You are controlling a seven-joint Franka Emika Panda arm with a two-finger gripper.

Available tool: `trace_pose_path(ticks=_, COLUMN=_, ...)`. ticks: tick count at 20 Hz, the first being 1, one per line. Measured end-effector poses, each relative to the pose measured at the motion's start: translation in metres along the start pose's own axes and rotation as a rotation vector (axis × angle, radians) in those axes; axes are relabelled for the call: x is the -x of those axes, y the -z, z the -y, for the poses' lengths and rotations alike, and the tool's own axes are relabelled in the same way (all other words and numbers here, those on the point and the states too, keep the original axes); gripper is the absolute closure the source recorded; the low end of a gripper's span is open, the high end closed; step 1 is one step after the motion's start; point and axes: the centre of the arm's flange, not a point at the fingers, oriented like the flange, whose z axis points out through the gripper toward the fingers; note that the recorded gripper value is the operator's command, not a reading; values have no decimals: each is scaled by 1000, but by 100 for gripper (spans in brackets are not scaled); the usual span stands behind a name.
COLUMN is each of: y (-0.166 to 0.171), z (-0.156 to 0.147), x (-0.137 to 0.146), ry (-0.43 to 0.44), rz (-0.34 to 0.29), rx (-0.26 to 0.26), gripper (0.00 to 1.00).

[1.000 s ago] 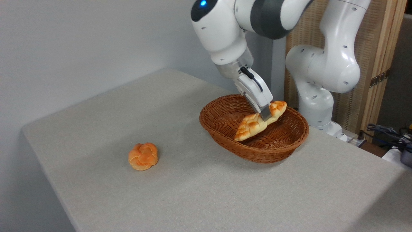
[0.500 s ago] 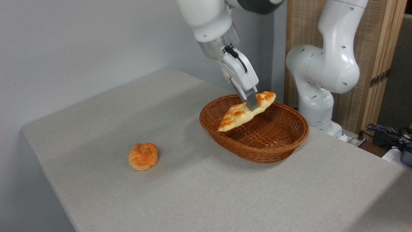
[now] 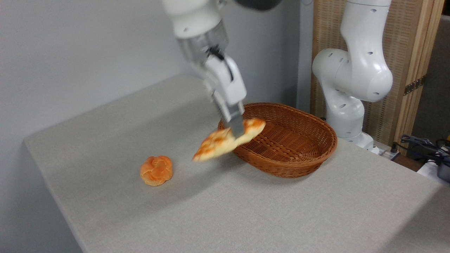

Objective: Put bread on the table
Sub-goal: 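Lower the braided loaf onto the table beside the orange bun and release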

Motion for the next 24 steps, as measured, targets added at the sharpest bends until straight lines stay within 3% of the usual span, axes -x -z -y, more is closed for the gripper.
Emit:
trace_pose_path(ticks=3, y=-25, z=28, x=-23, ry=62, rz=-38, rx=-34, gripper=72)
trace_pose_path(ticks=4, y=-32, z=34, x=-28, ry=75, rz=-44, rx=-40, gripper=62)
trace_pose_path(ticks=5, y=-42, z=44, x=-36, ry=100, rz=-53, rx=-52, gripper=32)
trace_pose_path(ticks=6, y=-51, z=52, x=-42, ry=120, rz=-59, rx=-62, gripper=13)
trace_pose_path(ticks=9, y=-71, z=64, x=-53, ry=143, rz=-58, rx=-65, gripper=0)
trace_pose_path(ticks=14, y=-90, z=61, x=-74, ry=123, rz=-44, rx=-36, gripper=0)
trace_pose_path(ticks=24, y=-91, z=61, x=-75, ry=122, rz=-43, rx=-35, gripper=0)
